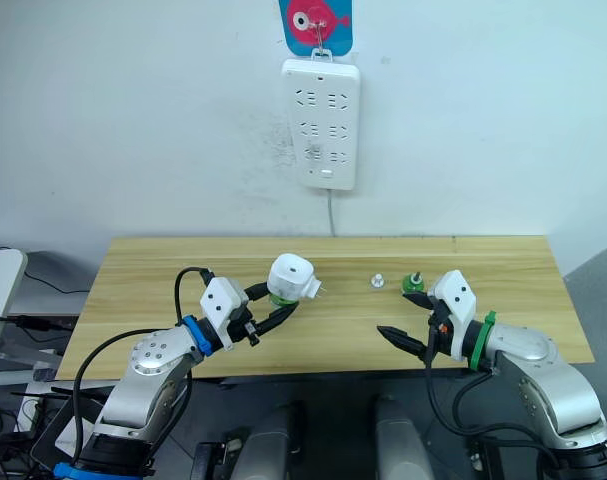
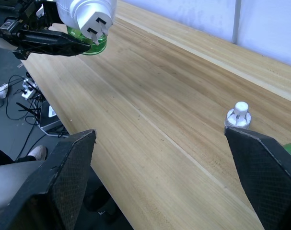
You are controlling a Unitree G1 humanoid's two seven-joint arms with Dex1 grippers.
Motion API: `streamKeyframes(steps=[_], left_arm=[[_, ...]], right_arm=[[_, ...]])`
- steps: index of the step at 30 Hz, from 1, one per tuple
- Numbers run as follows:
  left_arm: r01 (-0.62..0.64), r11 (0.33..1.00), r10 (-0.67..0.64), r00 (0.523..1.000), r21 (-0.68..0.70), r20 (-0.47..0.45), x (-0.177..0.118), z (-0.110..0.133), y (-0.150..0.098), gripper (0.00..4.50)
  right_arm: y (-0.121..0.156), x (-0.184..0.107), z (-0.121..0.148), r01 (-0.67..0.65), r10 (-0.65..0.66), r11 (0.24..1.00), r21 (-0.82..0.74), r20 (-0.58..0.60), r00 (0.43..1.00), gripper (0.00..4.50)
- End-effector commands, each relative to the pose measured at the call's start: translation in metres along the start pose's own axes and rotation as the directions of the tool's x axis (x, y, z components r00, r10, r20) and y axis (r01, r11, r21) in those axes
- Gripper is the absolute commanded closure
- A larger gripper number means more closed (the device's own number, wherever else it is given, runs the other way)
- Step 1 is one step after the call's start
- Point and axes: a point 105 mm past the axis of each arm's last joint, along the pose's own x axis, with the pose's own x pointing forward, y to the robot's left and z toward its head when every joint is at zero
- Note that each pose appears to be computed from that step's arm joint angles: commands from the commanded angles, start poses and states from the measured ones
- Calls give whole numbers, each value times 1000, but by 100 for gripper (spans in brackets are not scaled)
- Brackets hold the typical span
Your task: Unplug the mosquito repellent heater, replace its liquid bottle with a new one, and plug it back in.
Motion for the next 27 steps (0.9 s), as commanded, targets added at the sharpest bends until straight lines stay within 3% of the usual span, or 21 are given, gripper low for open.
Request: streamKeyframes(steps=[1, 6, 12, 15, 18, 27], left_arm=[[1, 999, -2, 998, 32, 58, 1, 16, 0, 224], [5, 999, -7, 998, 38, 56, 1, 16, -1, 224], [72, 986, -79, 996, 149, 43, 7, 22, -6, 224], [169, 921, -184, 983, 352, 10, 20, 34, -9, 224], [211, 872, -230, 973, 443, -10, 27, 38, -12, 224], [222, 820, -259, 966, 528, -4, 43, 45, -18, 224]], right_arm=[[1, -2, 8, -5, 6, 999, -32, 20, 1000, 2], [2, -1, 13, -18, 19, 999, -33, 27, 999, 2], [17, 12, 38, -154, 156, 987, -53, 28, 987, 2], [18, 24, 59, -206, 206, 977, -56, -12, 979, 2], [21, 32, 73, -216, 216, 975, -45, -10, 976, 2], [32, 46, 88, -233, 233, 972, 13, -24, 972, 2]])
